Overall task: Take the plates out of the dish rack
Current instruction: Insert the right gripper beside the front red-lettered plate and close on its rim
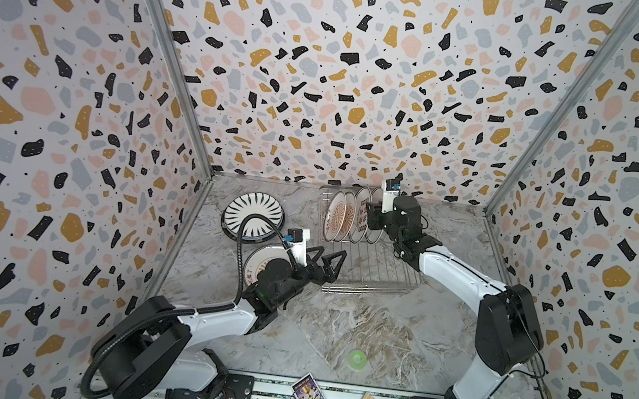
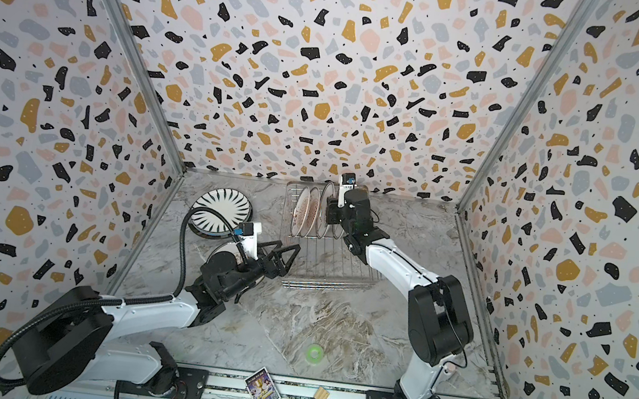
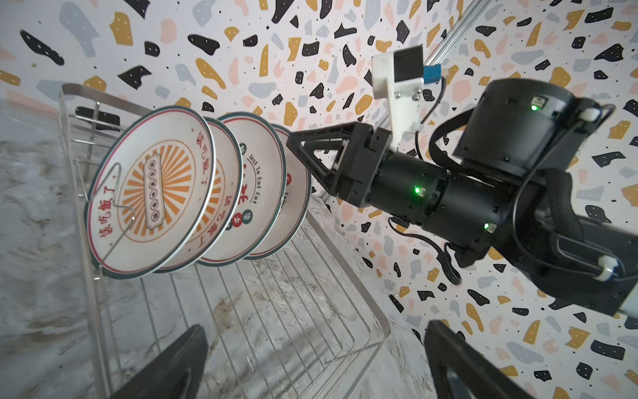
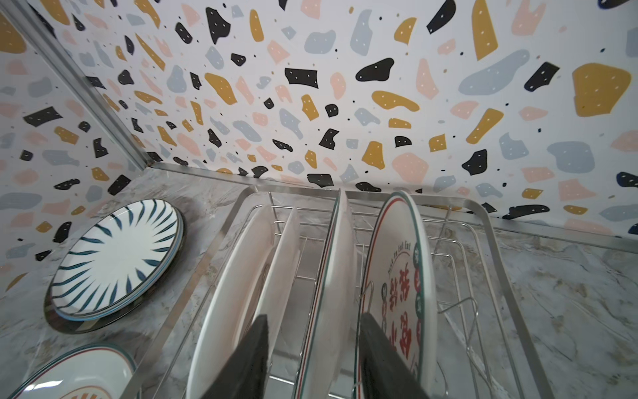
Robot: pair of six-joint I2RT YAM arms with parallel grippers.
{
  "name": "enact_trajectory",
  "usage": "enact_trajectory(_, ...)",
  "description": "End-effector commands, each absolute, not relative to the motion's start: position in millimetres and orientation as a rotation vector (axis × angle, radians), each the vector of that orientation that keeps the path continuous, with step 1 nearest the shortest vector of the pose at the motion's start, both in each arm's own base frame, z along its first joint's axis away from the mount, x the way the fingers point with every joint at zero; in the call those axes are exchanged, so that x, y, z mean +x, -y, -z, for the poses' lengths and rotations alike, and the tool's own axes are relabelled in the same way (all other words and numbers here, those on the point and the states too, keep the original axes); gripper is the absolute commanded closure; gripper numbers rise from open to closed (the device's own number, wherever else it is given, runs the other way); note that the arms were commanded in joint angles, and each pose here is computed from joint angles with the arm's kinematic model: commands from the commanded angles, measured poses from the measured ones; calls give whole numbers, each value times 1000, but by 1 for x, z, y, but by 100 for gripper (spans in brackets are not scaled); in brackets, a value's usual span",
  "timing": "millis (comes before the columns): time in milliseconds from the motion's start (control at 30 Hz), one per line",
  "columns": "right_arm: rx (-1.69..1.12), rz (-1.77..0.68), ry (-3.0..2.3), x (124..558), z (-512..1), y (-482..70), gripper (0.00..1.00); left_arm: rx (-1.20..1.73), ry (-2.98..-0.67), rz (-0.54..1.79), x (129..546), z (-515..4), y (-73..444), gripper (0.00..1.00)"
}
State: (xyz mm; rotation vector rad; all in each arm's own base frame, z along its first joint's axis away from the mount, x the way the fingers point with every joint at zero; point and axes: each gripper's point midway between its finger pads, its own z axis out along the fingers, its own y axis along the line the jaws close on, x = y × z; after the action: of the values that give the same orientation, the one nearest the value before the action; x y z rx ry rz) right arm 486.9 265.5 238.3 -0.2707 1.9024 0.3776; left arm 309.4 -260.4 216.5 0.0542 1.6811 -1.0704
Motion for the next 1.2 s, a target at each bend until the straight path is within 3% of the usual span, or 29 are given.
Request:
enact_trajectory(0, -251, -276, -1933, 496, -239, -262, 57, 30, -1552, 1167, 310, -244, 267, 0)
enact_trajectory(333, -229, -23, -1990, 514, -210, -272, 62, 21, -1591, 1150, 316, -232, 270, 0)
enact_trajectory(467, -214, -25, -2006, 517, -200, -271, 68, 18, -1597, 1150, 315, -228, 269, 0)
enact_trajectory(533, -218, -32, -2007, 519, -200, -273, 77, 15, -1598, 1152, 314, -226, 268, 0)
enact_trajectory(1167, -170, 118, -1896, 507, -257, -277, 88, -48, -1607, 1099, 316, -213, 254, 0)
